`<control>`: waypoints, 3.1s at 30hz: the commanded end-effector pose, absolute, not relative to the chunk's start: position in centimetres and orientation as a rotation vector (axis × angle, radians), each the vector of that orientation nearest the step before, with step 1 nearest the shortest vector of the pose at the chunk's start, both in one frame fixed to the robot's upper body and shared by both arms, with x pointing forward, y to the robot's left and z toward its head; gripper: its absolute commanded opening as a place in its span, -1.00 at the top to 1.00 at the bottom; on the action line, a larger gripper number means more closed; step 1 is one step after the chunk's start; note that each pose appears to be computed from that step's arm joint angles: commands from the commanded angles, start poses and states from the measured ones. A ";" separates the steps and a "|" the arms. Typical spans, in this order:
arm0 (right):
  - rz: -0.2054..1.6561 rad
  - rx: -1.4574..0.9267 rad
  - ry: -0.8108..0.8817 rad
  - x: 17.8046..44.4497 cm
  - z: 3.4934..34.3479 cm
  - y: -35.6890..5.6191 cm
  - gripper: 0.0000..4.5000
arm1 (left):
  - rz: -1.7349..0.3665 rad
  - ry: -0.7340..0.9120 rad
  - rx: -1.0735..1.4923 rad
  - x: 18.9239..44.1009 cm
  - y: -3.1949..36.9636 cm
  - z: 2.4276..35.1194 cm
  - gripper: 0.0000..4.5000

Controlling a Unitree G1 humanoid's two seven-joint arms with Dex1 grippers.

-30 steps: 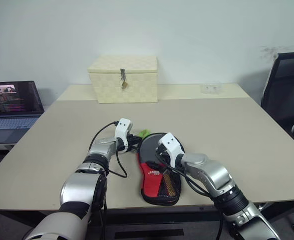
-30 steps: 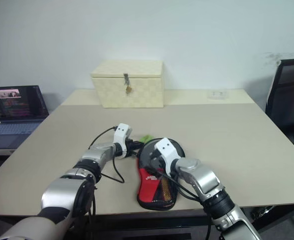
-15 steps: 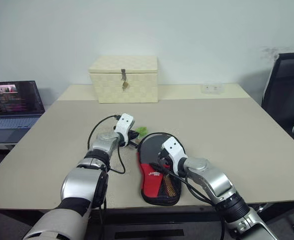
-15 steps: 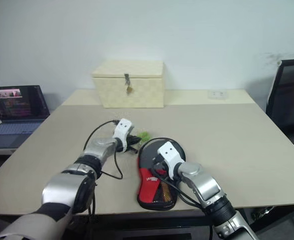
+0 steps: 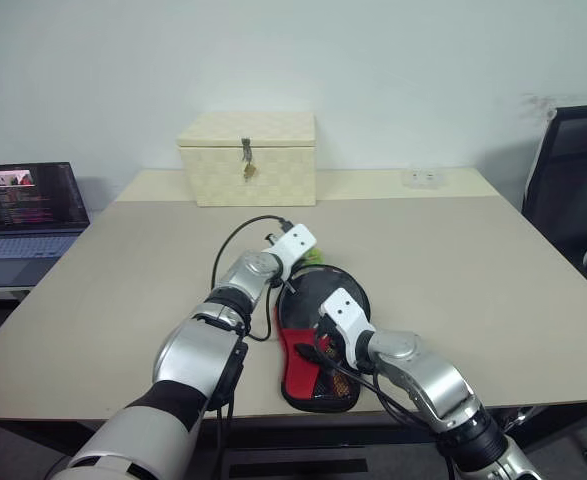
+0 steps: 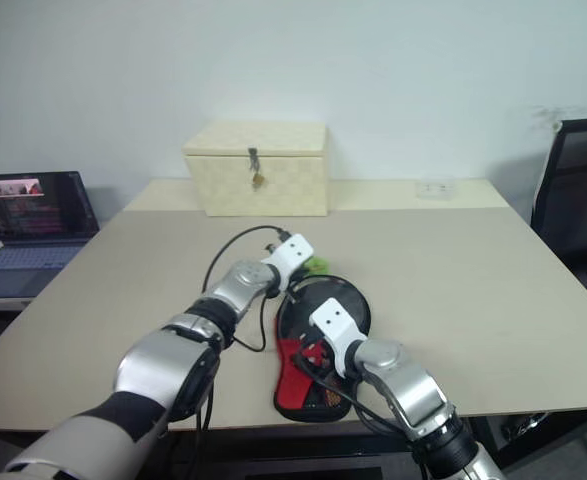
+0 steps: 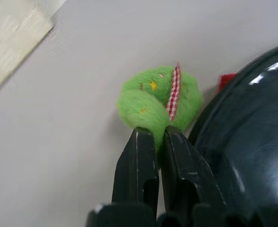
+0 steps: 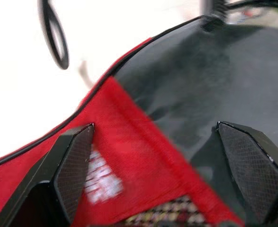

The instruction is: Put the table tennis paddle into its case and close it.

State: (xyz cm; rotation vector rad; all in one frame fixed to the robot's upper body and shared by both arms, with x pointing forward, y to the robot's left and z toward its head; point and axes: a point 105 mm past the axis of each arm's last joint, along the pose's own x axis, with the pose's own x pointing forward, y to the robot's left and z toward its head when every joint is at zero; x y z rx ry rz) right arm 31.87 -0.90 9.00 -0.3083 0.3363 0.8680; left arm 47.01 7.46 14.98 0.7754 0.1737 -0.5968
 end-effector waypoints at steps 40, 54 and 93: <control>0.897 -0.309 0.583 27.5 3.7 -1.2 -1.00 | -0.646 -0.484 1.529 44.5 -4.9 21.9 1.00; 0.893 -0.306 0.575 27.6 3.7 -1.1 -1.00 | -0.813 -0.530 1.515 42.2 -8.3 19.6 1.00; 0.948 -0.353 0.284 29.9 18.3 -10.9 -1.00 | -1.165 -0.021 0.198 41.2 6.4 15.2 -0.99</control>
